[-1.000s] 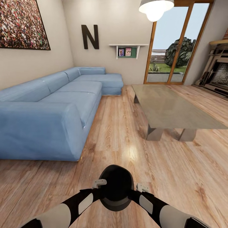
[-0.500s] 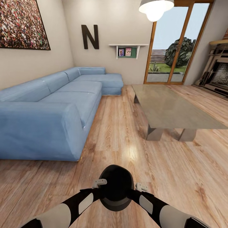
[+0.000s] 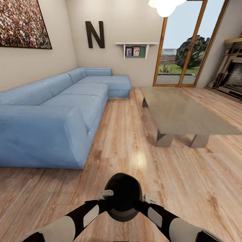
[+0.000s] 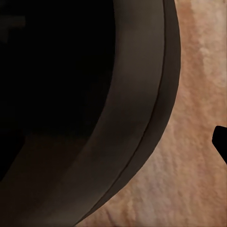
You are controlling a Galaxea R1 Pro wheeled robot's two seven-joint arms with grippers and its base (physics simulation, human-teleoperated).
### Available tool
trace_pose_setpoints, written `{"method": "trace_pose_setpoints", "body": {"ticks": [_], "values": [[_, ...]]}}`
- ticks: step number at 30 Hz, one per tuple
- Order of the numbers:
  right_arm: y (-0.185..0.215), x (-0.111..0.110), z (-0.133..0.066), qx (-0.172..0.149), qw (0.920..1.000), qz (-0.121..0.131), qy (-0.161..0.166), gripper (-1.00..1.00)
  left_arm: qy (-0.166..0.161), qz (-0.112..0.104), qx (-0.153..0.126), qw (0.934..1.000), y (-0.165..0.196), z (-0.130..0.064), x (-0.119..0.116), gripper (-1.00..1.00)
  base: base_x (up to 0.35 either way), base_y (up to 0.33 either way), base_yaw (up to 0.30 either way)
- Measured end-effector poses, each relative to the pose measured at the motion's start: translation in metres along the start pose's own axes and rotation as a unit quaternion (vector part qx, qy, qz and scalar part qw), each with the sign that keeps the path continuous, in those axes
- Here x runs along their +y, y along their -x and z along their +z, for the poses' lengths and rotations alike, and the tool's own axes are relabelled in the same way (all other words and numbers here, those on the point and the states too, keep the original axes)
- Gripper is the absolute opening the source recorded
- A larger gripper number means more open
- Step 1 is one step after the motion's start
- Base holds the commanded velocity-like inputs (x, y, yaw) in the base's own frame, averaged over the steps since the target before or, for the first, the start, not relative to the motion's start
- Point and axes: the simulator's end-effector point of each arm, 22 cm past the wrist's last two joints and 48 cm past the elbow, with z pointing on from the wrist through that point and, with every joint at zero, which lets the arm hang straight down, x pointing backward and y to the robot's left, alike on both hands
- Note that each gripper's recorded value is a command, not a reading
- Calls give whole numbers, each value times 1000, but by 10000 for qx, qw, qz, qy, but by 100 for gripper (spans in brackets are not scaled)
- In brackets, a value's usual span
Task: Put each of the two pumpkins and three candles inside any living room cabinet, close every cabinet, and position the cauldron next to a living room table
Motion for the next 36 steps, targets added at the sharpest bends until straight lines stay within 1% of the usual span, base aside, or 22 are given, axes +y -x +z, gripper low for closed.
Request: {"method": "trace_pose_setpoints", "body": {"ticks": [5,15,28,29,36], "values": [[0,0,0,0,10000,1,-3,100,-2,0,-1,10000,0,0,0,100,0,0,0],[-17,-9,12,185,9998,63,-69,100,21,-54,194,9998,-18,13,6,100,0,0,0],[-17,-9,12,183,9998,66,-66,100,16,-54,191,9998,-18,13,5,100,0,0,0],[-17,-9,12,183,9998,66,-66,-100,18,-54,191,9998,-18,13,5,100,0,0,0],[-16,-10,12,173,9998,58,-82,-100,23,-57,187,9998,-17,13,6,100,0,0,0]]}}
